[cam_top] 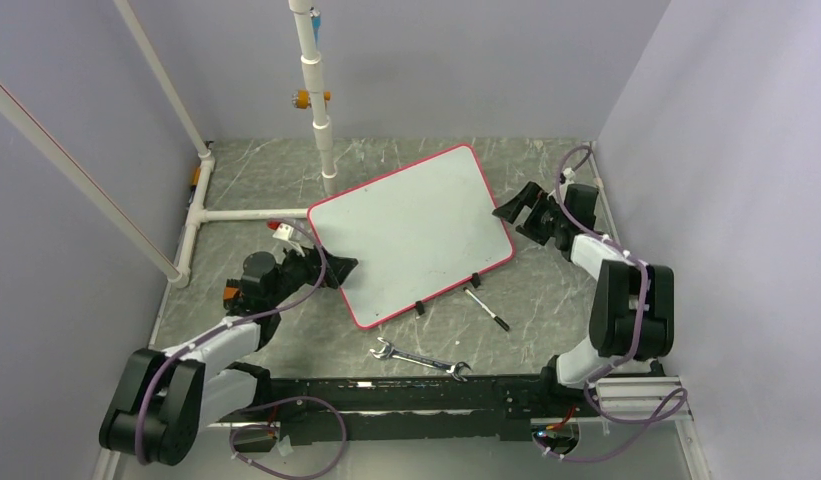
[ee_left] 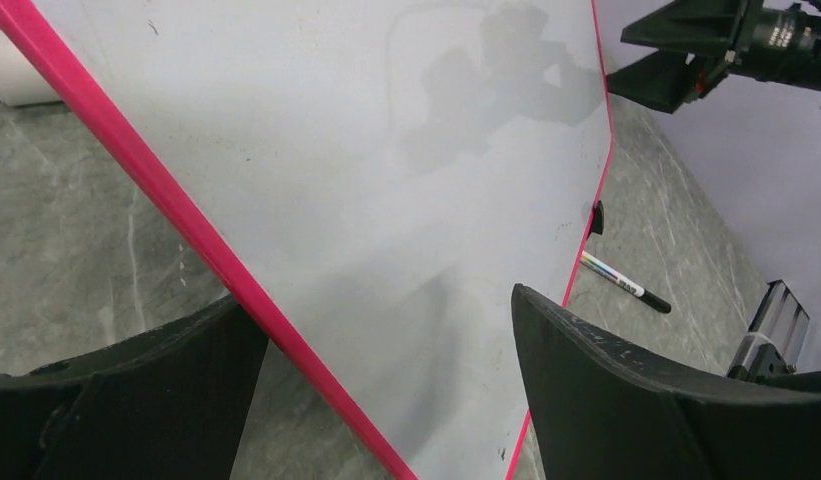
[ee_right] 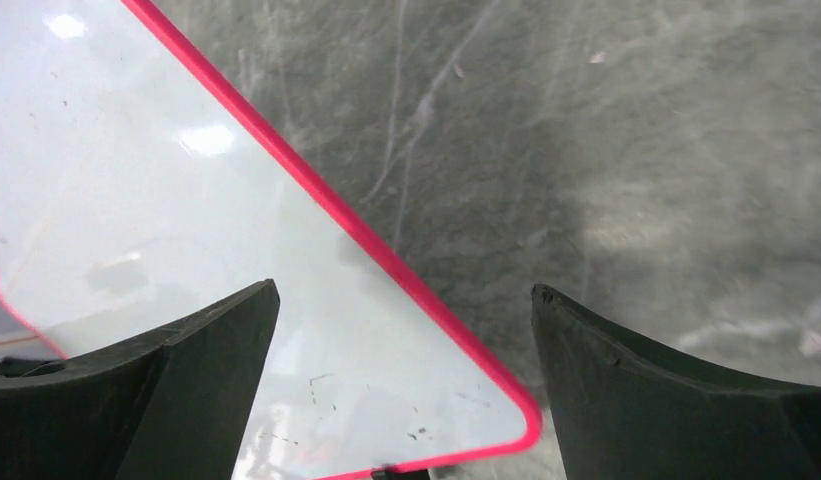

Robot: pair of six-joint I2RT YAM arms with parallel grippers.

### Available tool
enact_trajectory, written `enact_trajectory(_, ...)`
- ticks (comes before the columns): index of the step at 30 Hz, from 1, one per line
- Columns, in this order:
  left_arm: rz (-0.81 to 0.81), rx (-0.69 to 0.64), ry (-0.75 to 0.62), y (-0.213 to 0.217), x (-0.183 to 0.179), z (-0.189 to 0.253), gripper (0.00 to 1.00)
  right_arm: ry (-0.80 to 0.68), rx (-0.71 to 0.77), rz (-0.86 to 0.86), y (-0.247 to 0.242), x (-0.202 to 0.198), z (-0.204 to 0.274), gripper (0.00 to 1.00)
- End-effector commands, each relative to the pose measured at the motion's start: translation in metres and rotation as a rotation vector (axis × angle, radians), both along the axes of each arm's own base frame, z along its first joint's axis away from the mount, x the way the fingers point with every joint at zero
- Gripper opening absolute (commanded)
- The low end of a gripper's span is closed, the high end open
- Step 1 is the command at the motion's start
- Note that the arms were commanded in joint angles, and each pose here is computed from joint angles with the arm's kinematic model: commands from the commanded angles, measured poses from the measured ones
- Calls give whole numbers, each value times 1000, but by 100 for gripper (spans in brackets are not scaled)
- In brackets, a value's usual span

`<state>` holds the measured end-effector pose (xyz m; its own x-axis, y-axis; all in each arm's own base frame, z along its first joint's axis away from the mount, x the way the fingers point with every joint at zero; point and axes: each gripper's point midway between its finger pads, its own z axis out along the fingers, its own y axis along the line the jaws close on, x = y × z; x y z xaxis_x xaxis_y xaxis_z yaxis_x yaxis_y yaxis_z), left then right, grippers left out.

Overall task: Write a sentence on the whiteboard
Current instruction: Move the whiteboard to the center of the board, then pick up the whiteboard marker from the center of the board.

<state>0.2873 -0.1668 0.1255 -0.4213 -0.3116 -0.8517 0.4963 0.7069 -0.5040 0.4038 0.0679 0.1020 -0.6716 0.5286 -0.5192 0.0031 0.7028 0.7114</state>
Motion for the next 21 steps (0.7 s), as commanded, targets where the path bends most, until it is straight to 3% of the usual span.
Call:
enact_trajectory(1,26,31,-69,5,3,17,95,-24,-177,-94,-18,-11,13,100)
enact_trajectory(10,85,62,-110,17,-1,47,99,0,-324,-203,-29,-54,27,99)
enact_trajectory(21,273,71,-50,53,-29,105,99,98,-366,-7,44,-140,-13,93)
